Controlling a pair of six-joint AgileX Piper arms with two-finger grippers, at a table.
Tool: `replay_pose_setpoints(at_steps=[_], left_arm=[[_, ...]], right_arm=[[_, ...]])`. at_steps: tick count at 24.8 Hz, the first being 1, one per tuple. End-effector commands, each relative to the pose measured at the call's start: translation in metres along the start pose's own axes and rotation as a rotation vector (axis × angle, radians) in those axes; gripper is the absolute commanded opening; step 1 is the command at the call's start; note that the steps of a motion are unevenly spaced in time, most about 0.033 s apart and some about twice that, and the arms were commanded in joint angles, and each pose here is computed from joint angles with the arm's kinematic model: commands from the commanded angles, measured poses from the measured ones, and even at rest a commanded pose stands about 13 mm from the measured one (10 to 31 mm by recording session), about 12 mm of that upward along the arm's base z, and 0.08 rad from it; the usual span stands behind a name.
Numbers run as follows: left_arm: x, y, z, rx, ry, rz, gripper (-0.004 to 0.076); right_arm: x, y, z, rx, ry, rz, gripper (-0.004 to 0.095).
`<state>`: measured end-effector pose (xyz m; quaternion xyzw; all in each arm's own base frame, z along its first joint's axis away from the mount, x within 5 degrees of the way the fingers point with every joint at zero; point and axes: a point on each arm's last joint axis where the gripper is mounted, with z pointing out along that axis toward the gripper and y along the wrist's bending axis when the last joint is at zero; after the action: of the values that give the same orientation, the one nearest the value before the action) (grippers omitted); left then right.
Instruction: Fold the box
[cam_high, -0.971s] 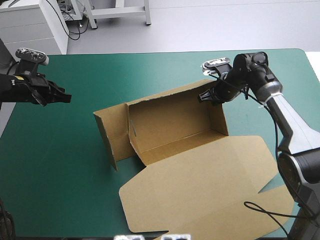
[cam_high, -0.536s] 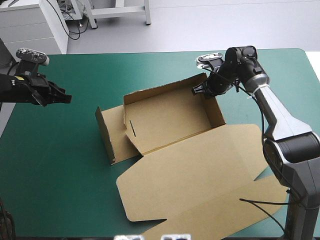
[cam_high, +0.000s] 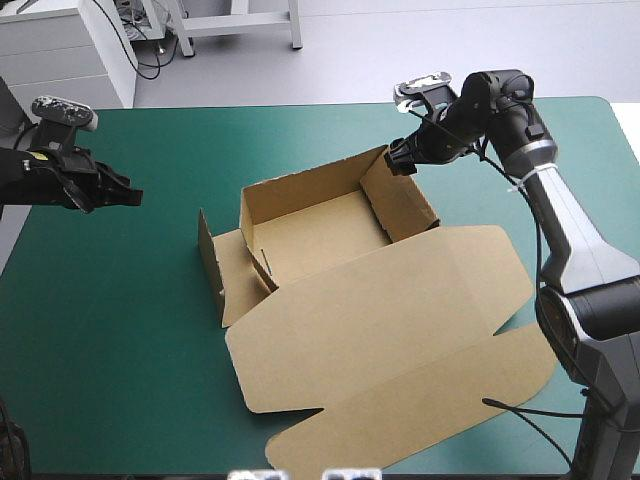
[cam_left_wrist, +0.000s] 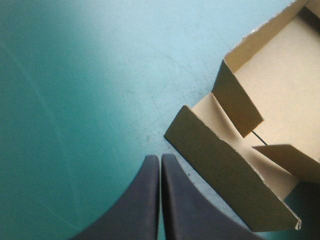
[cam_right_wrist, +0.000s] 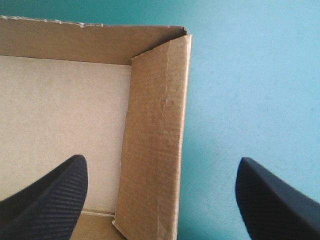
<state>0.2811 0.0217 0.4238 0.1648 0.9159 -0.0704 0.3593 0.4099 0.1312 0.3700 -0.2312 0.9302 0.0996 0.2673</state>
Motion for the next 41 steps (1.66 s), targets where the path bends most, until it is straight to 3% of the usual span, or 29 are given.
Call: replay_pose_setpoints(at_steps=[1, 5, 10, 23, 25, 30, 34, 41], left_arm=[[-0.008, 0.002, -0.017, -0.099, -0.088, -0.043, -0.0008], [-0.001, 0.013, -0.018, -0.231, -0.015, -0.074, -0.0008], [-0.004, -0.003, -0.013, -0.193, 0.007, -0.050, -0.0008], [-0.002, -0.002, -0.005, -0.177, 0.053, -0.039, -0.0008], [-0.002, -0.001, -0.004, -0.177, 0.058, -0.039, -0.0008], [-0.003, 0.002, 0.001, -0.183, 0.062, -0.050, -0.0008], [-0.002, 0.009, 0.007, -0.223, 0.081, -0.047, -0.0008], [-0.002, 0.024, 0.017, -0.329, 0.108, -0.100, -0.0008]], right_arm=[[-0.005, 0.006, -0.038, 0.018, -0.088, -0.031, 0.0755], [-0.004, 0.000, 0.001, 0.006, -0.012, -0.020, 0.0756], [0.003, -0.006, 0.064, -0.059, 0.104, 0.031, 0.0716], [0.015, -0.004, 0.082, -0.094, 0.170, 0.045, 0.0061], [0.014, -0.004, 0.076, -0.101, 0.155, 0.052, -0.0016], [0.008, -0.012, 0.035, -0.101, 0.067, 0.079, -0.0018], [0.008, -0.025, -0.047, -0.116, -0.119, 0.090, -0.0018], [0.020, -0.034, -0.126, -0.081, -0.293, 0.107, -0.0018]])
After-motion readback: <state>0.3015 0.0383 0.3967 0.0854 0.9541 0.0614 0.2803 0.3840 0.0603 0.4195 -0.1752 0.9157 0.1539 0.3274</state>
